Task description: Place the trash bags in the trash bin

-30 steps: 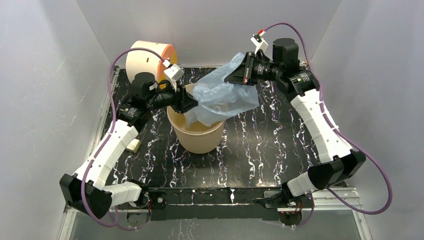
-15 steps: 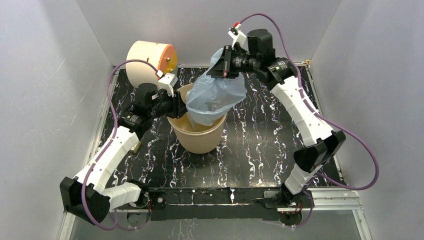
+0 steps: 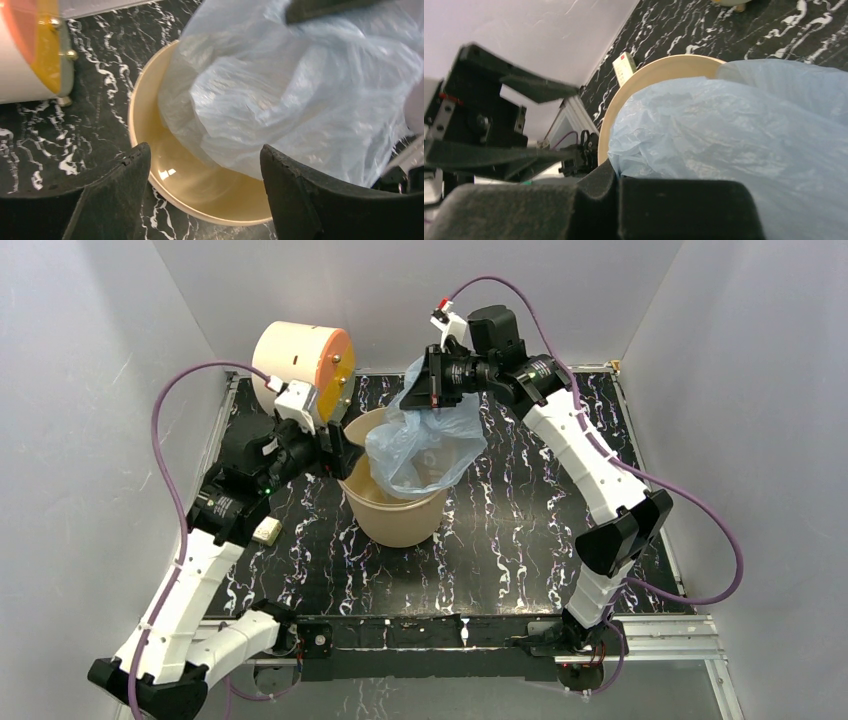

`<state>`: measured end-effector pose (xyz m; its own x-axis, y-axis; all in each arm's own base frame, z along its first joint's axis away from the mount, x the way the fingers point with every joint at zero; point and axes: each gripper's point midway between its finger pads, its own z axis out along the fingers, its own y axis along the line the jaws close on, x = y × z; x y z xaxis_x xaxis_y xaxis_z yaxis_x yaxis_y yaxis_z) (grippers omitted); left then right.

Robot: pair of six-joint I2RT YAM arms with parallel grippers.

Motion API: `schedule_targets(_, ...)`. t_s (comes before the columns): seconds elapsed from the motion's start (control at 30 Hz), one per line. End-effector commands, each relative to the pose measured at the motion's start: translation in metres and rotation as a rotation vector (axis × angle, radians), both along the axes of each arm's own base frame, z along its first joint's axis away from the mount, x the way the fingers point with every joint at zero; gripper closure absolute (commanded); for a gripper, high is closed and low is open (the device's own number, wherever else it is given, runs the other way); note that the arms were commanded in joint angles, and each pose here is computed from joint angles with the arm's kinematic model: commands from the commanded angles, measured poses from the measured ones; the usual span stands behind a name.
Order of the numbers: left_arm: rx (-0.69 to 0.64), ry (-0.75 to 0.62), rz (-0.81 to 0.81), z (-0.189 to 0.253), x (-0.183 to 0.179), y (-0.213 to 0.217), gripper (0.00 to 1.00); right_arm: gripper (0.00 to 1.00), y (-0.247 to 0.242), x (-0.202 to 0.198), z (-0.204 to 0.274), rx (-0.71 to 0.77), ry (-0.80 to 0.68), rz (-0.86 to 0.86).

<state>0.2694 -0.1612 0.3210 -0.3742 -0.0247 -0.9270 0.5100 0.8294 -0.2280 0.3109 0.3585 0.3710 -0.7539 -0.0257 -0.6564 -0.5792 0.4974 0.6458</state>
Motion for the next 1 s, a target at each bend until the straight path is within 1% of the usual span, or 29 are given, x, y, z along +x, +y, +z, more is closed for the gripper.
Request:
schedule_targets(0.0, 0.073, -0.032, 0.158, 0.020, 0.021, 0.026, 0.21, 1.00, 0.007, -0.042, 0.043, 0.116, -0.150, 0.250)
schedule_targets(0.07, 0.072, -0.031, 0.174, 0.027, 0.034, 0.024, 0.18, 1.00, 0.012, -0.065, 0.045, 0.142, -0.139, 0.374)
schedule_targets(0.13, 0.041, -0.012, 0.175, 0.030, 0.049, 0.018, 0.15, 1.00, 0.019, -0.084, 0.040, 0.132, -0.141, 0.463)
schedule_targets(0.2, -0.009, 0.003, 0.168, 0.033, 0.062, 0.010, 0.15, 1.00, 0.024, -0.105, 0.035, 0.121, -0.154, 0.550)
schedule_targets(0.27, -0.069, 0.009, 0.135, 0.035, 0.077, -0.001, 0.12, 1.00, 0.026, -0.126, 0.034, 0.128, -0.172, 0.632)
schedule_targets(0.37, -0.145, 0.031, 0.091, 0.037, 0.096, -0.013, 0.11, 1.00, 0.023, -0.149, 0.038, 0.148, -0.194, 0.707)
schedule_targets(0.43, -0.196, 0.055, 0.073, 0.037, 0.109, -0.019, 0.11, 1.00, 0.020, -0.157, 0.040, 0.156, -0.214, 0.729)
schedule_targets(0.5, -0.249, 0.043, 0.028, 0.041, 0.117, -0.027, 0.11, 1.00, 0.018, -0.155, 0.038, 0.143, -0.225, 0.707)
schedule_targets(0.53, -0.278, 0.014, -0.013, 0.048, 0.121, -0.035, 0.11, 1.00, 0.018, -0.154, 0.036, 0.135, -0.222, 0.694)
schedule_targets(0.6, -0.323, 0.004, -0.135, 0.052, 0.121, -0.054, 0.12, 1.00, 0.018, -0.153, 0.033, 0.130, -0.213, 0.685)
schedule_targets(0.67, -0.353, 0.032, -0.224, 0.050, 0.120, -0.068, 0.18, 1.00, 0.020, -0.146, 0.031, 0.114, -0.212, 0.636)
schedule_targets(0.7, -0.361, 0.045, -0.282, 0.047, 0.115, -0.074, 0.22, 1.00, 0.021, -0.138, 0.029, 0.093, -0.215, 0.586)
schedule_targets(0.8, -0.374, 0.064, -0.444, 0.041, 0.090, -0.087, 0.26, 1.00, 0.020, -0.111, 0.023, 0.025, -0.234, 0.412)
schedule_targets(0.9, -0.349, 0.073, -0.550, 0.034, 0.071, -0.090, 0.27, 1.00, 0.017, -0.102, 0.025, 0.028, -0.262, 0.354)
schedule_targets(0.97, -0.328, 0.110, -0.606, 0.026, 0.062, -0.092, 0.31, 1.00, 0.017, -0.101, 0.033, 0.051, -0.277, 0.340)
